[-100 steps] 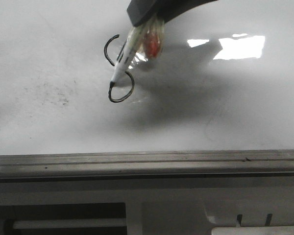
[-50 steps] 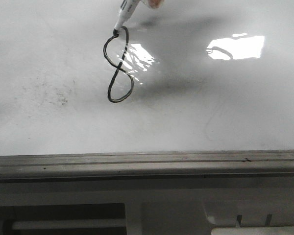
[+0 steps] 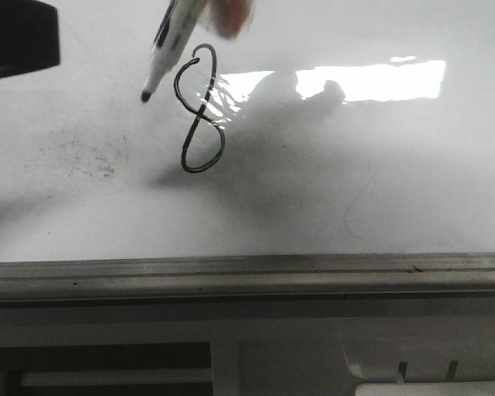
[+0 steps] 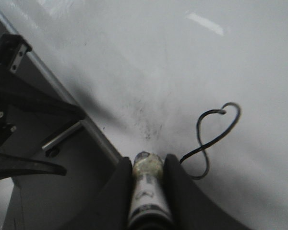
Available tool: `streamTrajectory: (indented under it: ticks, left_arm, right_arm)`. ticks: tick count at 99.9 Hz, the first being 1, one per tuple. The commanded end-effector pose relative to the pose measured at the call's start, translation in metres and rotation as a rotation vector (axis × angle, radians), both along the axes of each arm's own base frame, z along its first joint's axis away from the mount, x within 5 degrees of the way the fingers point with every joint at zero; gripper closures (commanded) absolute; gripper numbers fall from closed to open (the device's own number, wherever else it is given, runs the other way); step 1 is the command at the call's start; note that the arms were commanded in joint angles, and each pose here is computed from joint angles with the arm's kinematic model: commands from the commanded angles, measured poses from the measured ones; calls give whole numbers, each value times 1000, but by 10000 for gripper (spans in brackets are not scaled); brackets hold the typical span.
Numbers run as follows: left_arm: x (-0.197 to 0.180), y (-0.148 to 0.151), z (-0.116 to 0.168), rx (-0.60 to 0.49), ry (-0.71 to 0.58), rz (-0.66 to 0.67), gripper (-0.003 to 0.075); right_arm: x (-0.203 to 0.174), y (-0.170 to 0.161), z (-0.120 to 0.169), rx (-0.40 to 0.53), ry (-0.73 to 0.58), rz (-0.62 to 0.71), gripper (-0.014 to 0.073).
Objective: Write number 8 on whiteboard
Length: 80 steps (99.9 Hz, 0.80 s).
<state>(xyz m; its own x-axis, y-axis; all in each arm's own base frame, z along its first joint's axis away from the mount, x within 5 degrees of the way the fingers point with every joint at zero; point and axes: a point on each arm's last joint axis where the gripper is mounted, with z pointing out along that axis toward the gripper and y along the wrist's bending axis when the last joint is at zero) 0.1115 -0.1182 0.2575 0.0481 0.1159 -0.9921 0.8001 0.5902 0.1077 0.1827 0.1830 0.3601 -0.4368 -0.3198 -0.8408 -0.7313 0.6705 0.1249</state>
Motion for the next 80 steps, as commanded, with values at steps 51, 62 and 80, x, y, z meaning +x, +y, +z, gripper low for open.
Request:
streamTrajectory:
  ticks: [51,62,80]
  left_arm:
    - [18,-30,-4,-60,7,-145,387]
    - [18,-30,-4,-78,34,-143,402]
    - [17,-30,-4,-94,69,-143,671]
  right_arm:
    - [-11,16,6,76,-6,55,646]
    - [-12,16,5,64,7,61,646]
    - [-13,16,5,65,21,63,646]
